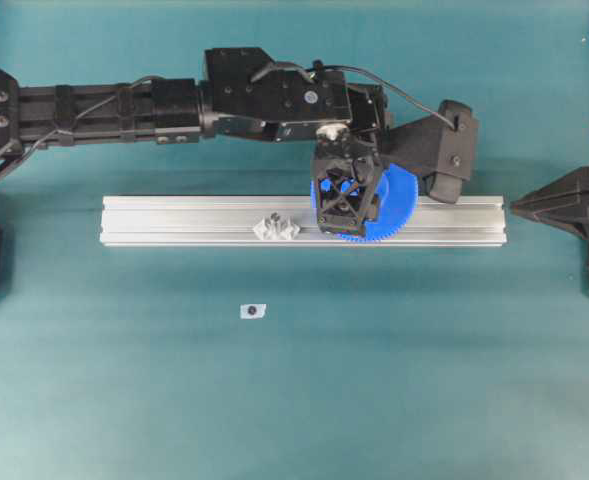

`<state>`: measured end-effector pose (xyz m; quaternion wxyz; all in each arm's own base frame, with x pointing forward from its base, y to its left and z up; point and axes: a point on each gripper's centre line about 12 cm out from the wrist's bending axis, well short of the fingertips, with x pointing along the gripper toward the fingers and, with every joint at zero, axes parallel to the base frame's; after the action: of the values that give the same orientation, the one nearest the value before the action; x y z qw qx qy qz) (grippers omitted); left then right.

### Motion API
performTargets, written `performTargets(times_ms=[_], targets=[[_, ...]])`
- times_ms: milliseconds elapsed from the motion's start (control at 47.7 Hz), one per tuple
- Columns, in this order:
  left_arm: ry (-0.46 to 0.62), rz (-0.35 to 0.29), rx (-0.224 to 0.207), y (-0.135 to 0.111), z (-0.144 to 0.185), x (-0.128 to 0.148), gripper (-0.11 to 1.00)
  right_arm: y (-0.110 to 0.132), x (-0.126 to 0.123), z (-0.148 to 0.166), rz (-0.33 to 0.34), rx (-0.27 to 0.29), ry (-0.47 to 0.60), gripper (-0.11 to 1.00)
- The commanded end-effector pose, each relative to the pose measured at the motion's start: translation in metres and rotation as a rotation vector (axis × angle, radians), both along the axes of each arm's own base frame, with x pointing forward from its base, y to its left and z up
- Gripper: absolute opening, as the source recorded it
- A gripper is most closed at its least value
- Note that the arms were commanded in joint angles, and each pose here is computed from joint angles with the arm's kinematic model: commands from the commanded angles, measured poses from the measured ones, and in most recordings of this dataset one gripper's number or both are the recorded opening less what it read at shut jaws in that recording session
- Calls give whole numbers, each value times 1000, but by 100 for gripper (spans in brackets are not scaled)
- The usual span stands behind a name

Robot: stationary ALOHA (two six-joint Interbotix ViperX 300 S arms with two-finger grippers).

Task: Find the location of the shaft and insert the large gear.
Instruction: 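Align the gear's bore with the upper metal shaft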

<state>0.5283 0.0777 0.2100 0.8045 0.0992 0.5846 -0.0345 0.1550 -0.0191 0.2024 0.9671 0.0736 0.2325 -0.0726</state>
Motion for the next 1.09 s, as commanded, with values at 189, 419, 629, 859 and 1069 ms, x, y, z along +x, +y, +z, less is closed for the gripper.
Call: performTargets(times_ms=[189, 419, 629, 859, 1069], targets=[[-43, 21, 13, 13, 22, 2, 69, -1, 2, 6, -7, 6, -15, -1], [-42, 24, 11, 12, 22, 2, 70, -1, 2, 6, -7, 5, -14, -1], [-39, 21, 11, 11, 20, 3, 69, -1, 2, 6, -6, 5, -14, -1], [-22, 11, 9, 6, 18, 3, 70, -1, 2, 6, -7, 5, -14, -1], [-31, 7, 10, 4, 20, 5, 69, -1, 3, 7, -6, 3, -16, -1]])
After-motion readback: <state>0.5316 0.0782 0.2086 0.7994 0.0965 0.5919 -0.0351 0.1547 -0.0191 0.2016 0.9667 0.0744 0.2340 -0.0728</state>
